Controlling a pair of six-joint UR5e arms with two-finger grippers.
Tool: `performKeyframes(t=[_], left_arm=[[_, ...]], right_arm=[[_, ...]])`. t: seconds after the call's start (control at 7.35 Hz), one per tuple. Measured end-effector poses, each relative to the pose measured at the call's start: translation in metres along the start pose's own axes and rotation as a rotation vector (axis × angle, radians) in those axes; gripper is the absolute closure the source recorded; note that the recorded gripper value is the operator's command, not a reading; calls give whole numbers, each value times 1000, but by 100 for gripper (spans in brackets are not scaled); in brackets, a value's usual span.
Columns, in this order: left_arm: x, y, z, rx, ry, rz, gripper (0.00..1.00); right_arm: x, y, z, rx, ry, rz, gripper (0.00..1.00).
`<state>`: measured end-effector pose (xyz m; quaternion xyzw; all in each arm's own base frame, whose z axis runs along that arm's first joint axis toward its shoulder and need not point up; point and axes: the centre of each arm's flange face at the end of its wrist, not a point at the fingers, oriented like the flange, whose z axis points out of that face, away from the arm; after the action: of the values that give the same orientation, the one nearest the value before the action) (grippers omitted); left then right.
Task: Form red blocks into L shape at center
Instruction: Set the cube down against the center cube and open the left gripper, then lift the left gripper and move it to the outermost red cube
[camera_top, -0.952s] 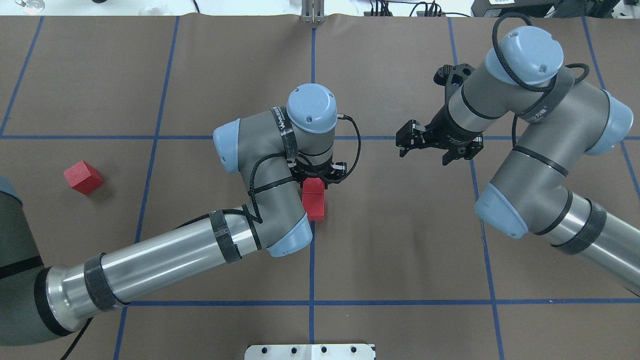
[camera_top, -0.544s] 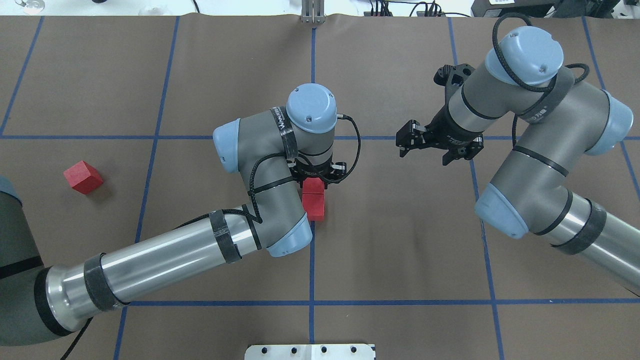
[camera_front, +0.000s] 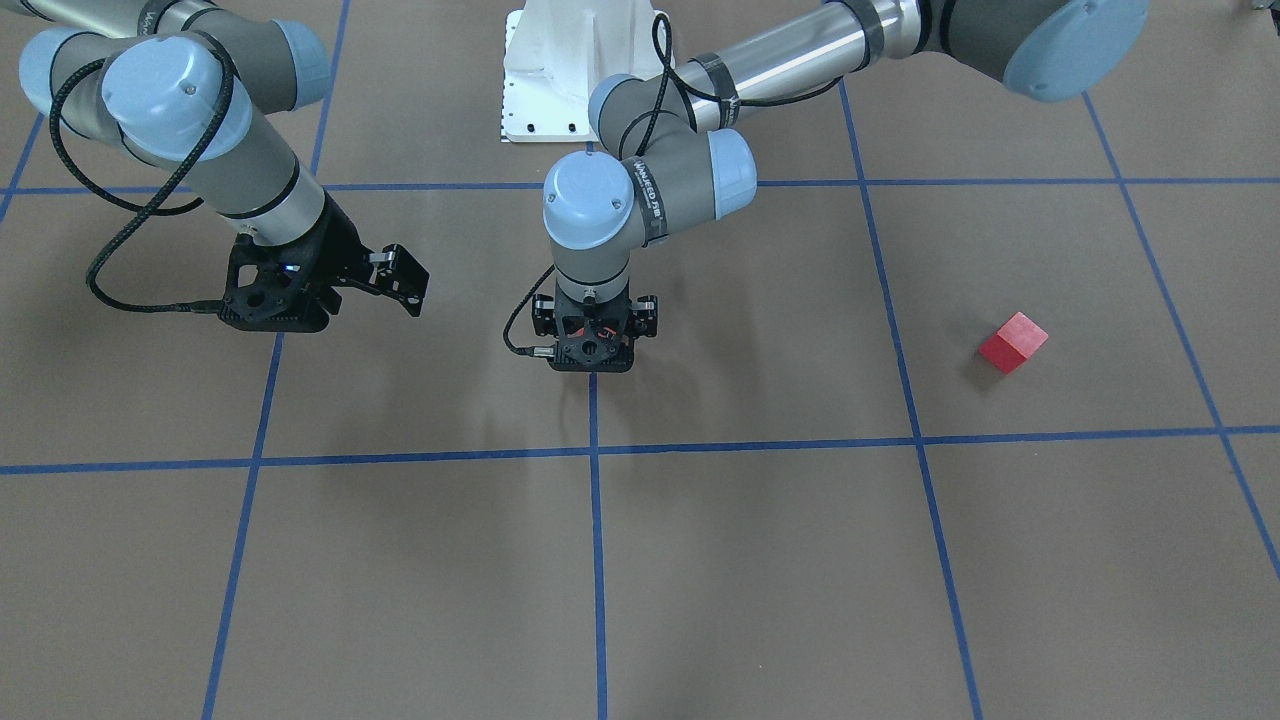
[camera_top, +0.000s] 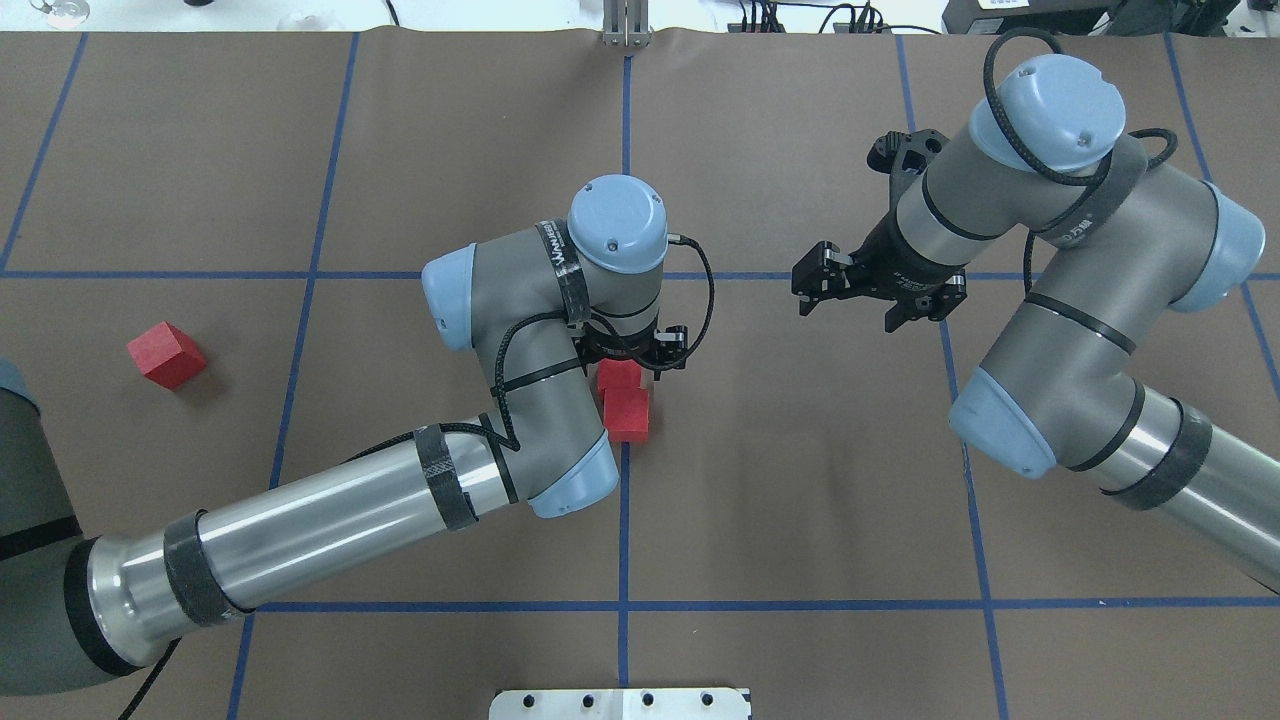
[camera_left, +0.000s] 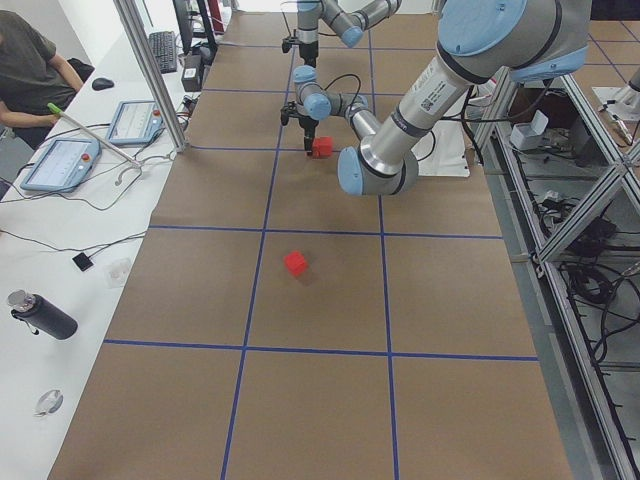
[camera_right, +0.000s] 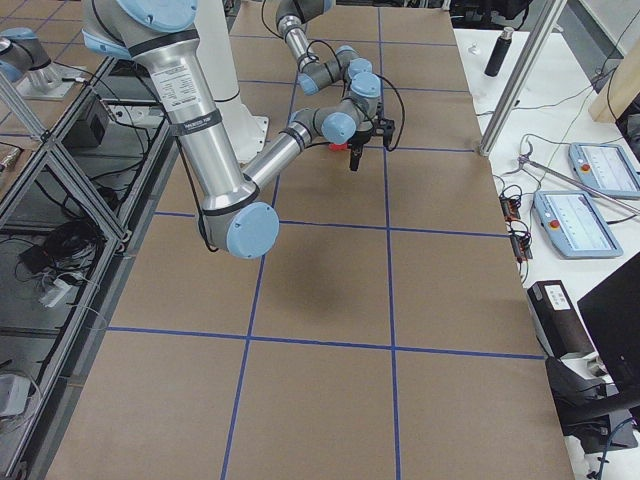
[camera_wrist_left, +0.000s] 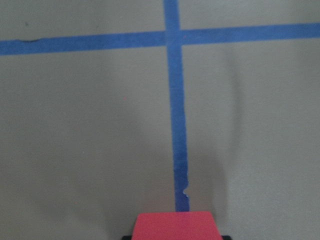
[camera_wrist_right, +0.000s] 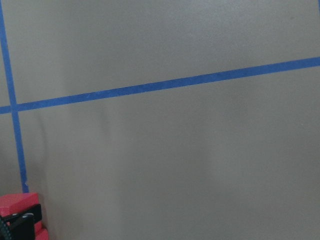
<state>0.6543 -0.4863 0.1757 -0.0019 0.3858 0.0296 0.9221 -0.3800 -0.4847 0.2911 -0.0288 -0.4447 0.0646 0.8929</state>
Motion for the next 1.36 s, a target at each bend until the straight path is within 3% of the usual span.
performKeyframes(t=[0.27, 0.82, 1.36], left_arm=[[3, -1, -11, 4, 5, -5, 0], [-30, 4, -87, 53, 39, -10, 0], [-258, 41, -92, 110, 6, 73, 0]], right_arm=[[0, 0, 1, -1, 2, 0, 0], [3, -1, 1, 1, 4, 3, 0], [7, -4, 1, 3, 8, 9, 0]])
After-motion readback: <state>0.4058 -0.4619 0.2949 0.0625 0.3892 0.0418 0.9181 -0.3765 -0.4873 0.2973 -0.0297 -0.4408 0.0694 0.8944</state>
